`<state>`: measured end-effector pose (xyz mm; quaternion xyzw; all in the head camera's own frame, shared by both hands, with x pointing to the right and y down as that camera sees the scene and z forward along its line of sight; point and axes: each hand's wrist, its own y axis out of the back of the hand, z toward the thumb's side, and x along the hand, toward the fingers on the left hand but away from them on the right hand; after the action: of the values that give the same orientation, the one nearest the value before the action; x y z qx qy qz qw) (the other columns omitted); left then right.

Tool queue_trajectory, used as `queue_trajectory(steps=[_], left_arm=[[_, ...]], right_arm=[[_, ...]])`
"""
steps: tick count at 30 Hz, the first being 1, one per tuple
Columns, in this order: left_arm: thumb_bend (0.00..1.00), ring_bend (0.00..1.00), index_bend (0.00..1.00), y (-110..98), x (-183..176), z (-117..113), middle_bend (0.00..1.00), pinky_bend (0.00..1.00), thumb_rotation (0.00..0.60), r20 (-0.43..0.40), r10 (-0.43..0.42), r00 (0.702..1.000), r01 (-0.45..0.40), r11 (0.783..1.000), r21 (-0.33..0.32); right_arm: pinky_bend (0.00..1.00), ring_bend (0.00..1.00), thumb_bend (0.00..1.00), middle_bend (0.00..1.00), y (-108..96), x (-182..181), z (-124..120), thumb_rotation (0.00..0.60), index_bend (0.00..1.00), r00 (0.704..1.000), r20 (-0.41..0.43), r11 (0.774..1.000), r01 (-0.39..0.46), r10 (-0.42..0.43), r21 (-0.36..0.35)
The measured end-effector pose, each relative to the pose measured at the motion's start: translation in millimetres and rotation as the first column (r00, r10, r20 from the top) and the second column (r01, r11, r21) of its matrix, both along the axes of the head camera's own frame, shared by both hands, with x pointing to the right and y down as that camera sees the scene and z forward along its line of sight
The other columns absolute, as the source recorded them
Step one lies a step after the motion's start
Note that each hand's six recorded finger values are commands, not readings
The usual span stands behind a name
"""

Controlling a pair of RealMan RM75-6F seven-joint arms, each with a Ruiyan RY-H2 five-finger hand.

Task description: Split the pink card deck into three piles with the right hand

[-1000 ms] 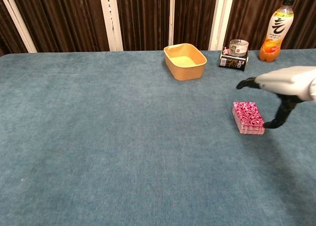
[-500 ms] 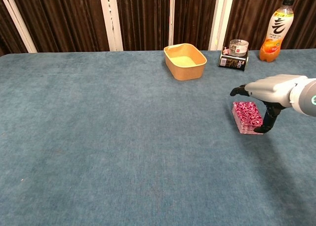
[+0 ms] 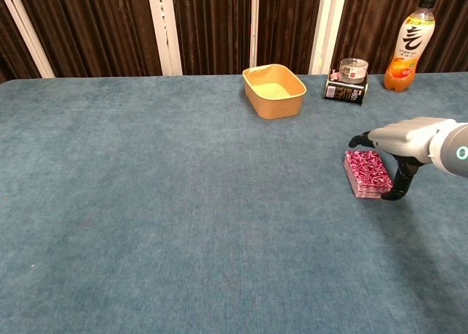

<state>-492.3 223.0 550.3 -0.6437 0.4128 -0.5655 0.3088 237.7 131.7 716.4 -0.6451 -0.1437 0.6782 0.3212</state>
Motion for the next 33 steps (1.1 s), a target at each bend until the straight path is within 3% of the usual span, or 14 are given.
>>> queue_trajectory(steps=[8, 17, 19, 27, 33], left_arm=[[0.00, 0.00, 0.00, -0.2, -0.2, 0.0, 0.00, 0.00, 0.600, 0.000, -0.002, 1.000, 0.002, 1.000, -0.001], [0.00, 0.00, 0.00, -0.4, -0.4, 0.4, 0.00, 0.00, 0.600, 0.001, -0.003, 1.000, 0.003, 1.000, -0.004], [0.00, 0.00, 0.00, -0.4, -0.5, 0.4, 0.00, 0.00, 0.600, 0.001, -0.003, 1.000, 0.003, 1.000, -0.004], [0.00, 0.00, 0.00, 0.0, -0.1, 0.9, 0.00, 0.00, 0.600, 0.002, -0.001, 1.000, 0.001, 1.000, -0.005], [0.00, 0.00, 0.00, 0.1, -0.1, 0.5, 0.00, 0.00, 0.600, 0.003, -0.002, 1.000, 0.002, 1.000, -0.002]], right_arm=[[0.00, 0.00, 0.30, 0.10, -1.5, -0.7, 4.3, 0.600, 0.01, 1.000, -0.003, 1.000, -0.010, 0.010, -0.009], [0.00, 0.00, 0.30, 0.20, -1.1, -3.1, 8.9, 0.600, 0.09, 1.000, 0.003, 1.000, -0.013, 0.013, -0.008], [0.00, 0.00, 0.30, 0.22, -1.6, -3.4, 9.7, 0.600, 0.12, 1.000, 0.006, 1.000, -0.013, 0.013, -0.004], [0.00, 0.09, 0.30, 0.35, -5.0, -3.5, 8.4, 0.600, 0.42, 1.000, 0.017, 0.999, -0.020, 0.019, 0.026], [0.00, 0.13, 0.30, 0.41, -5.5, -2.1, 4.6, 0.600, 0.48, 0.999, 0.027, 0.999, -0.028, 0.026, 0.040]])
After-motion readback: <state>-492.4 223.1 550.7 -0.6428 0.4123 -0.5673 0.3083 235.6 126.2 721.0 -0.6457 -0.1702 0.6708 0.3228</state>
